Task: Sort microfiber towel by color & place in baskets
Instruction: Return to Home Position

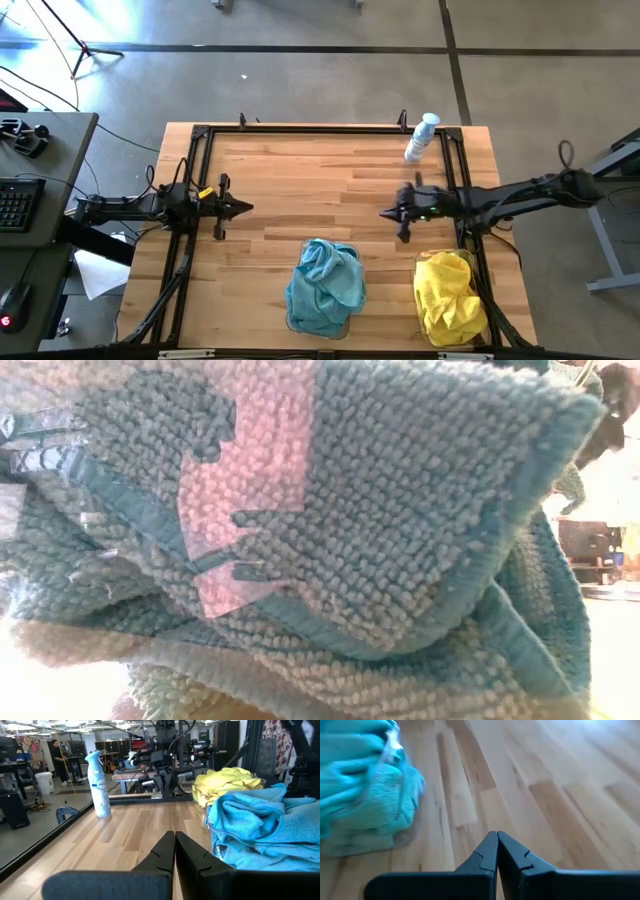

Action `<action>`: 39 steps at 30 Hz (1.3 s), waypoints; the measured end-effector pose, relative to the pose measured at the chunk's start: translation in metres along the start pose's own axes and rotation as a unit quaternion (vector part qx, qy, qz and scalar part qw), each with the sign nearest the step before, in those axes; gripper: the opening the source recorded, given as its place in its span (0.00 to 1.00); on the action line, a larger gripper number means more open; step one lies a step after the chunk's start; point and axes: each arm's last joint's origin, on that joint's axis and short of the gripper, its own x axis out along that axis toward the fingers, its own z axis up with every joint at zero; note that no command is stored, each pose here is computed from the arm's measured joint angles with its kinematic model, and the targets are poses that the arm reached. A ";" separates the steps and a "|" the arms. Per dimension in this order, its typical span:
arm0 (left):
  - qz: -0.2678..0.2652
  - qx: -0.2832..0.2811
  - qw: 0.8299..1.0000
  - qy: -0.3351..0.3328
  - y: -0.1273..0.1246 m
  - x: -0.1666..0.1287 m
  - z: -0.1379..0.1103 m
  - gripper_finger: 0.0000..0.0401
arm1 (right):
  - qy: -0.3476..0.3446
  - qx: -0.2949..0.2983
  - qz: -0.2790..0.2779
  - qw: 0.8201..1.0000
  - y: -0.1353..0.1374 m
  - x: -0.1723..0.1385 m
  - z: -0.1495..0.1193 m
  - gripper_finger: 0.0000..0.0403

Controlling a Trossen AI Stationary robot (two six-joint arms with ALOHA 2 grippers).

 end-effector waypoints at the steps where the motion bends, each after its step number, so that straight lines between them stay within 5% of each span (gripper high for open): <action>1: 0.000 0.000 1.000 0.000 0.000 0.000 0.000 0.00 | -0.017 -0.005 0.005 1.000 -0.002 -0.005 -0.004 0.00; 11: 0.000 0.000 1.000 0.000 0.000 0.000 0.000 0.00 | -0.233 -0.053 0.058 0.969 -0.015 -0.033 -0.038 0.00; 22: 0.000 0.000 1.000 -0.001 0.000 0.000 0.000 0.00 | -0.296 -0.079 0.083 0.948 -0.013 -0.052 -0.033 0.00; 39: 0.000 0.000 1.000 0.000 0.000 0.000 0.000 0.00 | -0.295 -0.076 0.116 0.945 -0.016 -0.068 -0.044 0.00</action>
